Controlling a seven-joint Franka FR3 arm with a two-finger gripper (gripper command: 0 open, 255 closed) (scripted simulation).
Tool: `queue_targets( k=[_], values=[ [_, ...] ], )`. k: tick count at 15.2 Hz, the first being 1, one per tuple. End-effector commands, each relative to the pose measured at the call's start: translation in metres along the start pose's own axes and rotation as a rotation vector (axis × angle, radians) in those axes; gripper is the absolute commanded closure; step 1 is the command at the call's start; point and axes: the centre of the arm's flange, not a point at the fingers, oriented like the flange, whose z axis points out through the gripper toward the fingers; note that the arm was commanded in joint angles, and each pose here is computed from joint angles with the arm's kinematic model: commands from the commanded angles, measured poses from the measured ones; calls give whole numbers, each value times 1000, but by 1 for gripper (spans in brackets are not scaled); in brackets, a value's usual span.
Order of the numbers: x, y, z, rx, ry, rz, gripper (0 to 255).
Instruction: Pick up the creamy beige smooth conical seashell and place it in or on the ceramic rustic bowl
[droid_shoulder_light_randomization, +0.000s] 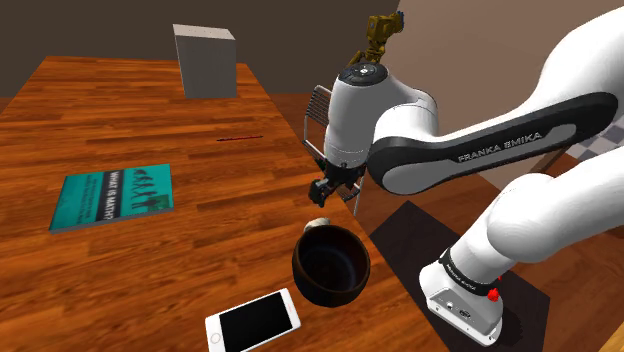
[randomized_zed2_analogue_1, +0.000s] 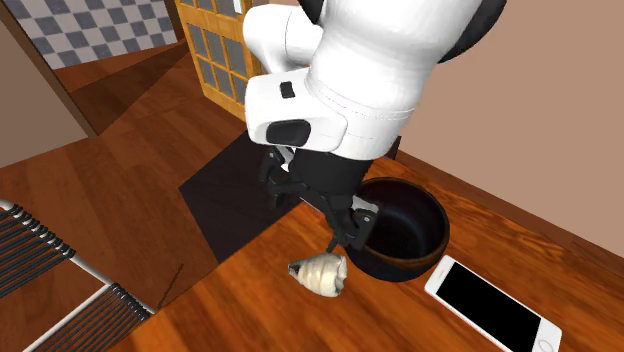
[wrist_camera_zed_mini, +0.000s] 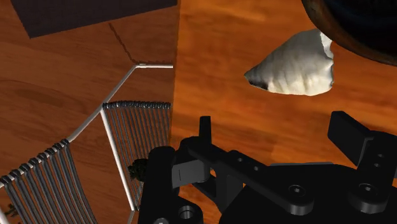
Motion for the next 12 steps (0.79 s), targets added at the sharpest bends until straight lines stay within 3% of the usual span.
queue_targets(
  k=[1,3,12],
  values=[
    [-1,-22,17,-17,3,17,0],
    [-1,-41,33,-34,5,28,0],
    [0,-40,73,-34,5,28,0]
  ],
)
